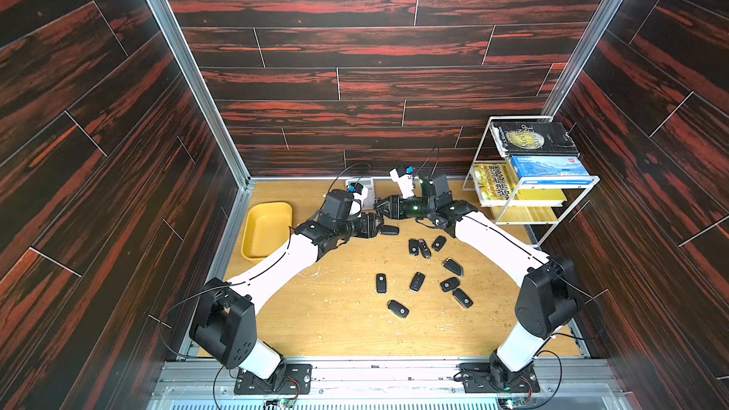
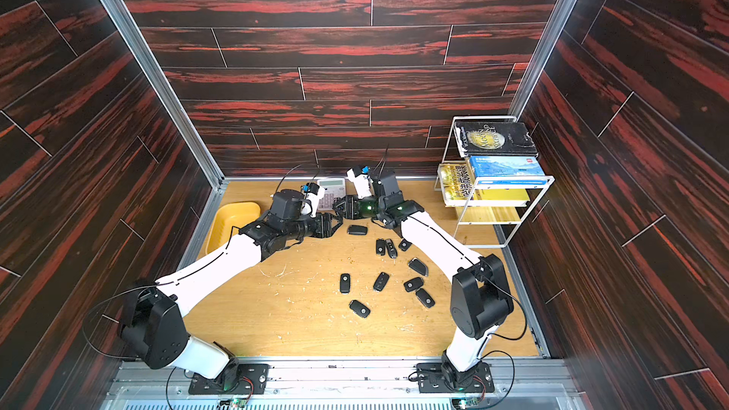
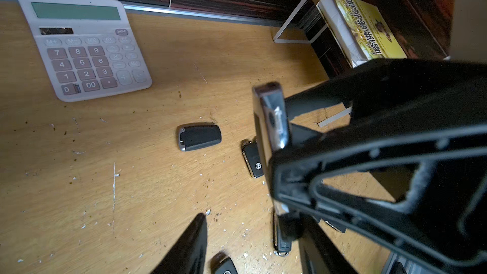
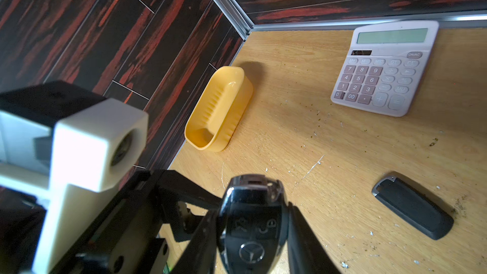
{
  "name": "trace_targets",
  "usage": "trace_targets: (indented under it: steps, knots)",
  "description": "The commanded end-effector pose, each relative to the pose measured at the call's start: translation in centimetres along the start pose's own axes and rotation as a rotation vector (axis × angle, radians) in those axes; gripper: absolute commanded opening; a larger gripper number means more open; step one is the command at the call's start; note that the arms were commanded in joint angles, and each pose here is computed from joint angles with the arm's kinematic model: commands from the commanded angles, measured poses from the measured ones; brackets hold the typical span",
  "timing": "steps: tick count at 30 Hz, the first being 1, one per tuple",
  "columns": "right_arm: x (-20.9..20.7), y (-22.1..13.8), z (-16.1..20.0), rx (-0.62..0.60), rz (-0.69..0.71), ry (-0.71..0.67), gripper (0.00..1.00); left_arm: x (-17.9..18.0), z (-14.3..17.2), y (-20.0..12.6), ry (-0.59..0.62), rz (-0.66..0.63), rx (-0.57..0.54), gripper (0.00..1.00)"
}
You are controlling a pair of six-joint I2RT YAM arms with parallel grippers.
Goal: Place the car key into the storage box
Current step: Pick up the car key from the center of the board.
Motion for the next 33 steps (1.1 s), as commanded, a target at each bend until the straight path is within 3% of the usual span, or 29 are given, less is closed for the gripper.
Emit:
trace_targets:
  steps: [1,5,11,21,33]
  knots:
    - [1.0,-0.9,-0.7,-0.041,-0.005,-0.022,0.29,-0.9,-1.0,0.0,-0.018,0.026,-0.040,0.57]
    - [0.9,-0.8,-0.5,-0.042,-0.001,-0.017,0.29,-1.5,-1.0,-0.2,-0.026,0.041,-0.068,0.54]
    - [1.0,-0.9,-0.6,-0.061,-0.010,0.024,0.28,-1.7,-0.6,-0.6,-0.014,0.056,-0.121,0.38]
    - [1.6,-0.8,-1.9,-0.083,-0.066,0.088,0.28,-1.5,0.6,-0.8,0.012,0.080,-0.167,0.37]
    - [2.0,-0.7,-2.2,-0.080,-0.133,0.167,0.28,-1.8,1.5,-3.6,0.119,0.113,-0.322,0.37]
Point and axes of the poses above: each gripper's point midway between its finger pads, its own y axis out along the fingers, its own x axis along the line the jaws close on, z = x × y, the point moved 10 cm from there along -y, back along the fingers, and after that the axes turned 12 degrees about -y, right-handed, at the moved point
